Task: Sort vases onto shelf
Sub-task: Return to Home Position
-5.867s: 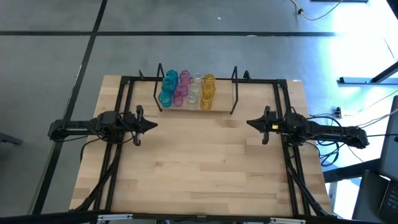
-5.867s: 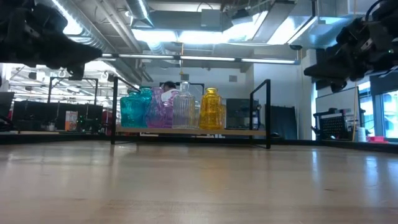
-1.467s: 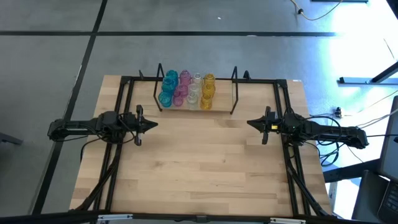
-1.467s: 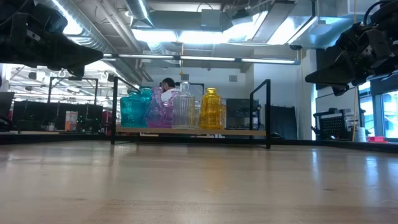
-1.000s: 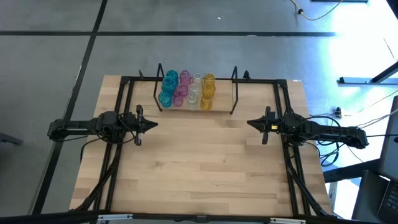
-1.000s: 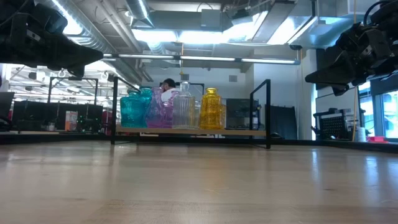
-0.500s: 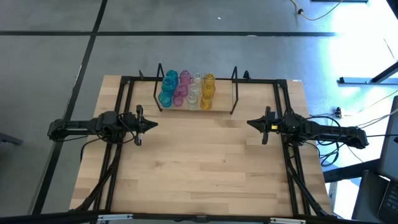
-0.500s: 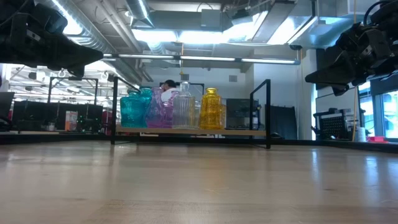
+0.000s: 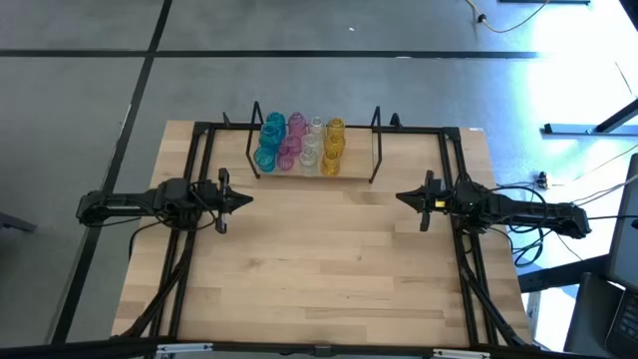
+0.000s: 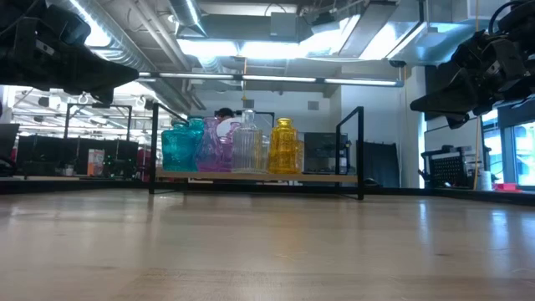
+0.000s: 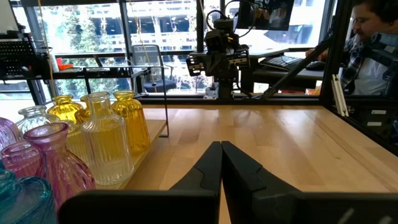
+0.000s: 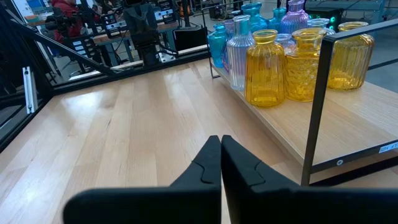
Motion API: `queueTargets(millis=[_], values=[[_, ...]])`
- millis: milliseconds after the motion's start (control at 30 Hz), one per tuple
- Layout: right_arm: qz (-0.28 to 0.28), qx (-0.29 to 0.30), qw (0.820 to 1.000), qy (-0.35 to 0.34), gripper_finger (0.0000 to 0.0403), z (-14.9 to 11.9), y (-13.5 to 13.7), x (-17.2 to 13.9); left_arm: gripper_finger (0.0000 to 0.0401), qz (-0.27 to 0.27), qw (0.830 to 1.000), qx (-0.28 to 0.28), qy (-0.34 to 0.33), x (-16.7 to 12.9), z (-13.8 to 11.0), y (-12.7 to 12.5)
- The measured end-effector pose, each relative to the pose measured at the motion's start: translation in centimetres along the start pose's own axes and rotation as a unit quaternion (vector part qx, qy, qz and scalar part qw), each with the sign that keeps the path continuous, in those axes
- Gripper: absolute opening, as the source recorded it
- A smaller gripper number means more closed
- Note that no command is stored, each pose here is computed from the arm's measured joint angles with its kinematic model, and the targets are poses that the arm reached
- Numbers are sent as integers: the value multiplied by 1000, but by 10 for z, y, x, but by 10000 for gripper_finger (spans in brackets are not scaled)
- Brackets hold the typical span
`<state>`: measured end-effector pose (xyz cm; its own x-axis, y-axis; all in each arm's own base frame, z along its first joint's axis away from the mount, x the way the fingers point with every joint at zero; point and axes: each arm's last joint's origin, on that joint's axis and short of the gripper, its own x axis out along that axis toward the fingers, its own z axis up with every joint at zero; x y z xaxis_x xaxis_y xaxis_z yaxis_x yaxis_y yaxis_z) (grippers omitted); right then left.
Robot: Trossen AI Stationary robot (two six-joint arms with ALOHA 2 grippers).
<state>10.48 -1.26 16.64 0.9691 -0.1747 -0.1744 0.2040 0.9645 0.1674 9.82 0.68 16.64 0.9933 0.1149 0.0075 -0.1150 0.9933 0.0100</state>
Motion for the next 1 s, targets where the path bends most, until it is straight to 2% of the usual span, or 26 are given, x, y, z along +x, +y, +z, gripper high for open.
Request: queueTargets(millis=[1000], values=[[0,0,1000,0,1,0,0,0,2,0,1000,0,0,0,0,0]])
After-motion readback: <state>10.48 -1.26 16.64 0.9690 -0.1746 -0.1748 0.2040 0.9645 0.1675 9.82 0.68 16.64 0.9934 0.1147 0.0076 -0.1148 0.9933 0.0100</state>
